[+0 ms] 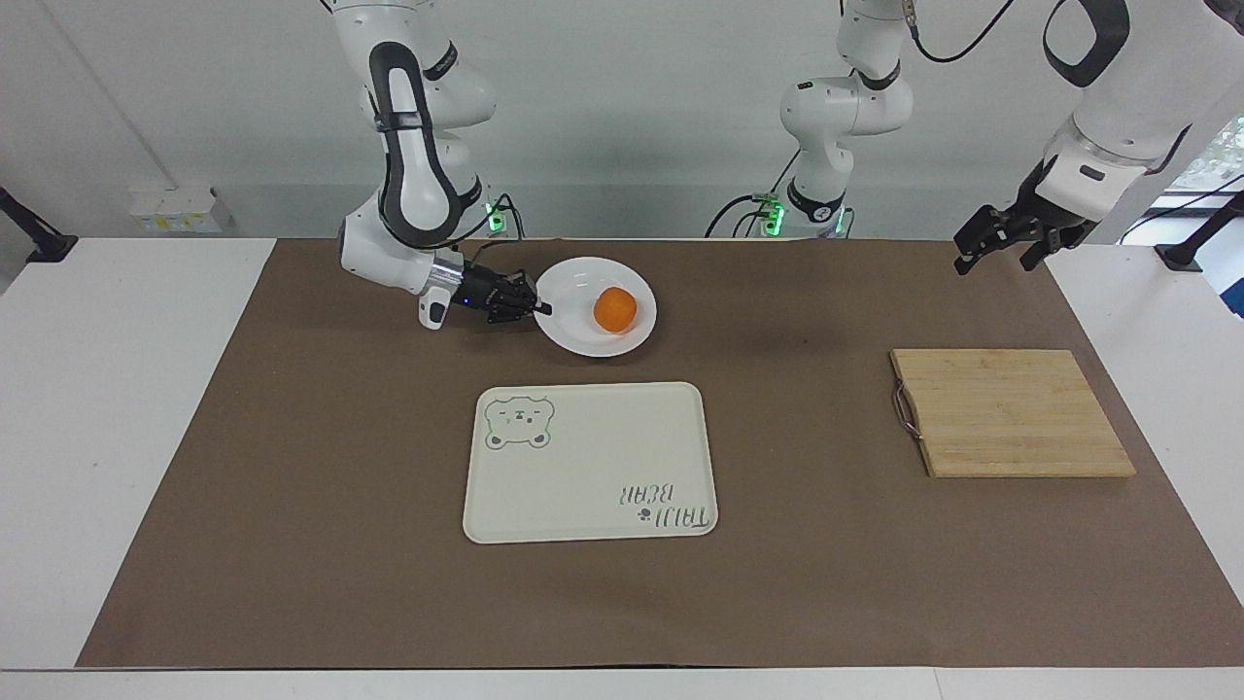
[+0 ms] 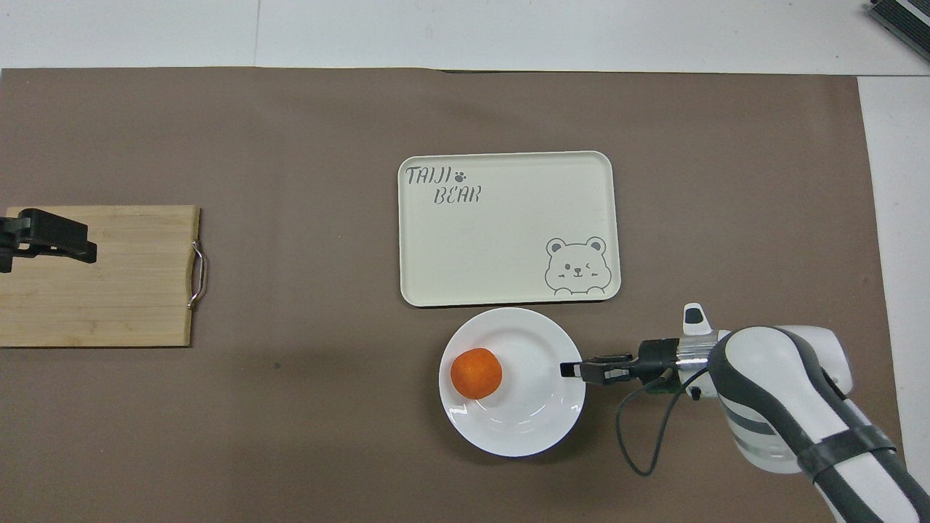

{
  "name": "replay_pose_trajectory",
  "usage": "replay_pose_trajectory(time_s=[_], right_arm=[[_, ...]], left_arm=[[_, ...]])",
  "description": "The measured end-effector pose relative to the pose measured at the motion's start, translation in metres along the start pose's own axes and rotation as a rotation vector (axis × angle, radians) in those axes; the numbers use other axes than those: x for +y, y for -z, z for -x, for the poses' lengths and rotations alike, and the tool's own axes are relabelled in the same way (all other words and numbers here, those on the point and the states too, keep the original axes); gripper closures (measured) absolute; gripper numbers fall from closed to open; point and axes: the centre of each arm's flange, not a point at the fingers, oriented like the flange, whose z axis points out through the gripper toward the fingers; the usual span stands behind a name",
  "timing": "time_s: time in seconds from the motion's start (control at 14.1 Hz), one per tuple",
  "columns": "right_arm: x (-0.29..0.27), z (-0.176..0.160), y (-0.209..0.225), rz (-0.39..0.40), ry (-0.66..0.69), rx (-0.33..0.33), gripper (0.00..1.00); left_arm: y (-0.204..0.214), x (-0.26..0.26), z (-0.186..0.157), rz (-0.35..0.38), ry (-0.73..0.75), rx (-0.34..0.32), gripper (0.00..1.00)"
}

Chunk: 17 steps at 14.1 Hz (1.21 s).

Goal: Place orange and plate with both arms
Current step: 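Push the white plate onto the cream tray with the right gripper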

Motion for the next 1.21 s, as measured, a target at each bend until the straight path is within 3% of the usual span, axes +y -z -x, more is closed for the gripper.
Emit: replay_pose_trajectory(time_s=[0.43,0.71,0.99,1.21], right_arm=[[-0.028,-0.086,0.012,0.017,-0.096,0.033,0.96],[-0.014,-0.137,0.008,0.028,-0.107,0.051,0.96],[0.013,-0.174,-0.015,0.044,-0.113,0.043,0.96],[0.019,-0.180,-0.023,0.057,-0.112,0.046,0.96]], left_arm=[[0.000,0.000,0.000,0.000,0.000,0.000,0.00],[0.000,0.000,0.000,0.000,0.000,0.000,0.00],[0.000,0.000,0.000,0.000,0.000,0.000,0.00],[0.000,0.000,0.000,0.000,0.000,0.000,0.00]])
